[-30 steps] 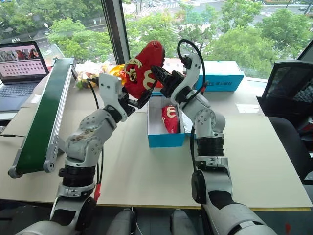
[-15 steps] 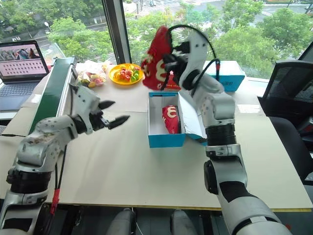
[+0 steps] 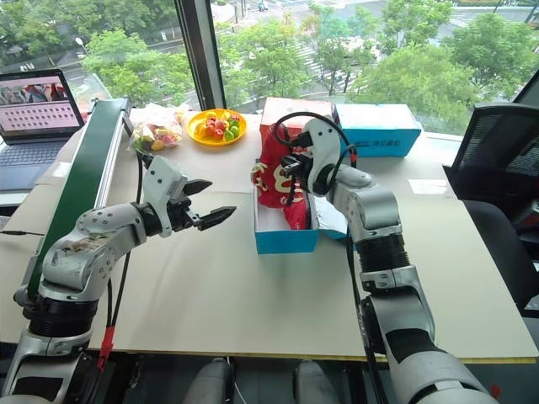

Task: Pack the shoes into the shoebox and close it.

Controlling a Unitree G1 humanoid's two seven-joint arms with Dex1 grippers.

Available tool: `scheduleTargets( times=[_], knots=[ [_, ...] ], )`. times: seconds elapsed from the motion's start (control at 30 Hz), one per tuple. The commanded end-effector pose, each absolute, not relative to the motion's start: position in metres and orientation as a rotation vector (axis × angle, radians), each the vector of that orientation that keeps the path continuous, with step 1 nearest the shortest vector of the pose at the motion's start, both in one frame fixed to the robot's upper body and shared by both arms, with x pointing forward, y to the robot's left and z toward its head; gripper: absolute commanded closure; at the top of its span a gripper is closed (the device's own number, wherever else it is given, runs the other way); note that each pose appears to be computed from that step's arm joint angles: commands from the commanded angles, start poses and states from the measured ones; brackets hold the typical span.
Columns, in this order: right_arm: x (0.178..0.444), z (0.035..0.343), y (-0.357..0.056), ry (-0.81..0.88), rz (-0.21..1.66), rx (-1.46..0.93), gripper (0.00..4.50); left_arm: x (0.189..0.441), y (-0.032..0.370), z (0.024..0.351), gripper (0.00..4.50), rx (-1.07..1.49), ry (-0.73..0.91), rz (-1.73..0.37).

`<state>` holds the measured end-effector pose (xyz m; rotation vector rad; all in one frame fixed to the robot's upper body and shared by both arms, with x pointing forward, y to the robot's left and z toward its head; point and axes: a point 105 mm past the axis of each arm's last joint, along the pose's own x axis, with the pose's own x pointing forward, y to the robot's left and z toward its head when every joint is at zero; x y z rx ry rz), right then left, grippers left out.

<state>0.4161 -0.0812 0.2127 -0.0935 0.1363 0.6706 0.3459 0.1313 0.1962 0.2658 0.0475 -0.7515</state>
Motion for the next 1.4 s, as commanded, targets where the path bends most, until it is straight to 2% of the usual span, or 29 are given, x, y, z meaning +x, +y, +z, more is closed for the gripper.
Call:
scheduleTargets(
  times=[0.03,0.4,0.53,0.73,0.8,0.83,0.93,0.97,1.13,1.23,1.33,1.4],
  knots=[
    [0.405,0.214,-0.073,0.152,0.754,-0.150,4.23,0.346,0.131,0.216,0.00,0.292,-0.027,-0.743],
    [0.415,0.167,-0.066,0.287,0.796,-0.213,4.23,0.344,0.147,0.212,0.00,0.326,-0.004,-0.716],
    [0.429,0.131,-0.074,0.403,0.780,-0.310,4.23,0.343,0.150,0.211,0.00,0.334,-0.001,-0.711],
    [0.440,0.111,-0.085,0.456,0.756,-0.570,4.23,0.339,0.154,0.209,0.00,0.348,0.010,-0.711],
    [0.443,0.111,-0.083,0.448,0.755,-0.625,3.24,0.339,0.156,0.208,0.00,0.358,0.018,-0.710],
    [0.444,0.113,-0.079,0.436,0.757,-0.627,3.06,0.339,0.156,0.208,0.00,0.361,0.020,-0.711],
    [0.447,0.121,-0.074,0.399,0.757,-0.622,1.90,0.339,0.156,0.207,0.00,0.362,0.022,-0.713],
    [0.450,0.131,-0.072,0.362,0.748,-0.613,1.73,0.339,0.154,0.206,0.00,0.362,0.023,-0.719],
    [0.454,0.189,-0.064,0.211,0.727,-0.448,0.03,0.338,0.148,0.204,0.00,0.359,0.026,-0.743],
    [0.434,0.237,-0.060,0.127,0.815,-0.243,0.03,0.338,0.143,0.202,0.00,0.365,0.030,-0.779],
    [0.406,0.261,-0.070,0.078,0.875,-0.156,0.03,0.339,0.143,0.203,0.00,0.378,0.030,-0.809],
    [0.386,0.267,-0.079,0.071,0.901,-0.150,0.03,0.340,0.144,0.204,0.00,0.387,0.029,-0.829]
  ],
)
